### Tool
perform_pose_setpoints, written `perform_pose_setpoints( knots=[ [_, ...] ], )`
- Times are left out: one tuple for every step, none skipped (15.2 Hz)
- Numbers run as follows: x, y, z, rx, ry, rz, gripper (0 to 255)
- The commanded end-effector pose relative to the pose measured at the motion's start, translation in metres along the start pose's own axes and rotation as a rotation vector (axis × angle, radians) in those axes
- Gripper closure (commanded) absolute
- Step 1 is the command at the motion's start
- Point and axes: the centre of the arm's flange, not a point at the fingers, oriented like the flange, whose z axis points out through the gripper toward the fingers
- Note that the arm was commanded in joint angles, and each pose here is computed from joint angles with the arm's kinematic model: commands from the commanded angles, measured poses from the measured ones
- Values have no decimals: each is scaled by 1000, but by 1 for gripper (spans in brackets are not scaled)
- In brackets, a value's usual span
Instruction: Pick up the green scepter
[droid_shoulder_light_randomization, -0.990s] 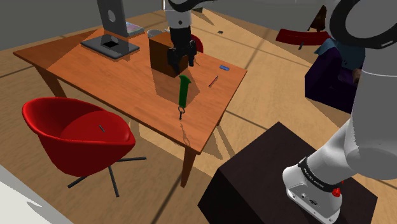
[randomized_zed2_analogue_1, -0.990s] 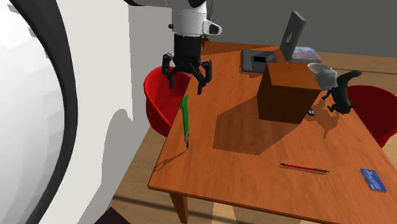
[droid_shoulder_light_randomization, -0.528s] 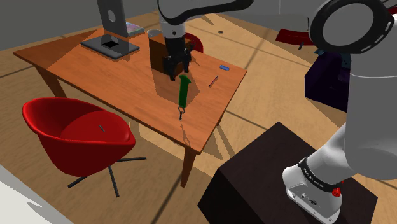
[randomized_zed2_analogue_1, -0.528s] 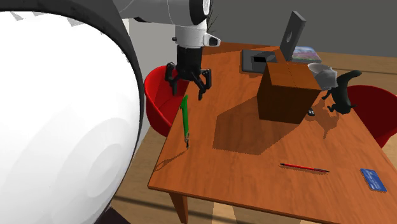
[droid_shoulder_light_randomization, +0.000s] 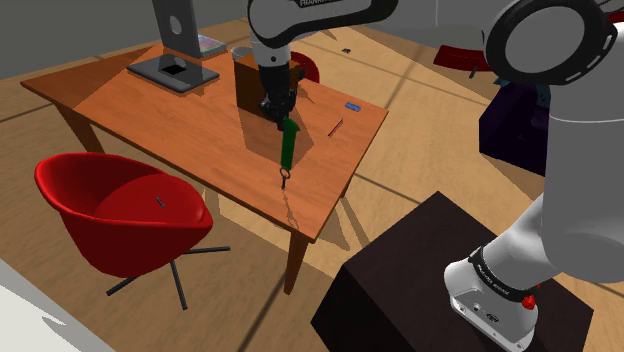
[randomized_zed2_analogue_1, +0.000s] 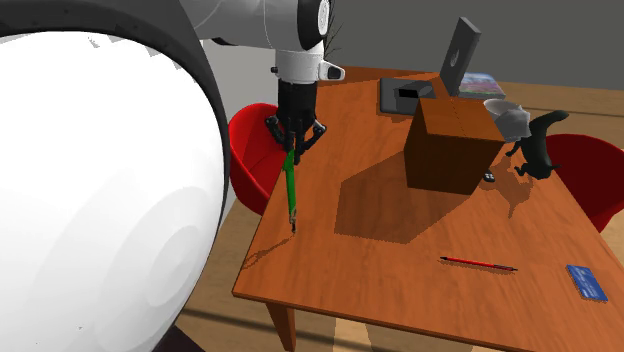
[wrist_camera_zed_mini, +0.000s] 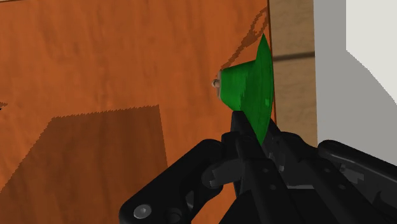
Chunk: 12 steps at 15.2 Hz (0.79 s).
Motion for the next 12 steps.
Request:
perform_pose_setpoints(
  knots=[
    [0,0,0,0,0,0,255],
    [0,0,0,0,0,0,255],
    [0,0,0,0,0,0,255],
    [0,0,0,0,0,0,255],
    [1,1,0,0,0,0,255],
    [-1,1,-5,0,0,0,255],
    [-2,1,-10,0,0,0,255],
    [-4,1,-15,0,0,0,255],
    [-5,1,-20,0,0,0,255],
    [-6,1,-26,0,0,0,255],
    [-8,1,-31,0,0,0,255],
    [-9,1,-36,0,0,0,255]
  ],
)
